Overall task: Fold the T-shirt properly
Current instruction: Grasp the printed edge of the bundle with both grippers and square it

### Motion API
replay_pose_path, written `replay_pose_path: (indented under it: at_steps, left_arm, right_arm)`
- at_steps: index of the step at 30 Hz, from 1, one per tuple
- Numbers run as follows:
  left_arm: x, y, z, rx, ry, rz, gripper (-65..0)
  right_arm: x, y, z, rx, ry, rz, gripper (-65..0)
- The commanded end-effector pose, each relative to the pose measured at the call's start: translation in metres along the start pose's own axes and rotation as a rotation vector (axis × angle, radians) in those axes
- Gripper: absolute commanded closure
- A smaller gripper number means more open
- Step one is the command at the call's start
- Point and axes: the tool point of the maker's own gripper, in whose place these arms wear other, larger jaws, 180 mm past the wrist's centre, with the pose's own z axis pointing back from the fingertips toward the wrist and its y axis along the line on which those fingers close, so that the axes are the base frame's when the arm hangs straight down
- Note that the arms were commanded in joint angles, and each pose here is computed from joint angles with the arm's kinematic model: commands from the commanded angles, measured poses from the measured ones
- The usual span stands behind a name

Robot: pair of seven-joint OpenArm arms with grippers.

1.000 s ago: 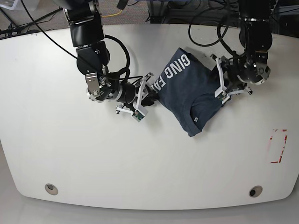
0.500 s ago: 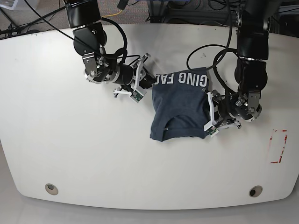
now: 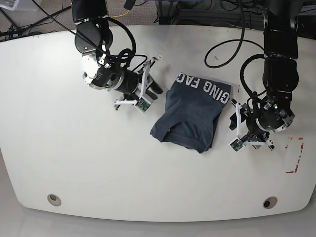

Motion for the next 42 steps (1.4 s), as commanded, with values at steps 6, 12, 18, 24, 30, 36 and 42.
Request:
replay_pose_path:
  at_steps: [6, 12, 18, 24, 30, 36, 42]
  left_arm:
    - [-0.008, -0.044, 0.014, -0.045, -0.041, 0.028, -26.8]
    - [-0.029, -0.086, 0.008, -0.13, -0.011, 0.078, -26.8]
    - [-0.036, -0.11, 0.007, -0.181, -0.055, 0.108, -26.8]
    - [-0.05, -0.106, -0.001, -0.184, -0.034, 0.157, -26.8]
    - [-0.068, -0.109, -0.01, -0.199, 0.008, 0.221, -26.8]
    - [-0.077, -0.115, -0.016, -0.223, 0.025, 0.244, -26.8]
    - [-0.081, -0.119, -0.017, -0.232, 0.035, 0.249, -26.8]
  right_arm:
    - [0.048, -0.043, 0.024, -0.115, -0.071, 0.059, -12.4]
    - [0.076, -0.021, 0.015, -0.03, -0.163, 0.007, -12.5]
    - [0.1, 0.016, -0.001, 0.081, -0.219, -0.005, -12.7]
    - [0.09, 0.038, -0.035, 0.184, -0.175, -0.067, -12.4]
    - [0.072, 0.029, -0.062, 0.226, -0.132, -0.098, -12.4]
    - [0.061, -0.021, -0.06, 0.155, -0.104, -0.091, -12.4]
    - [0.067, -0.066, -0.049, 0.087, -0.094, -0.065, -12.4]
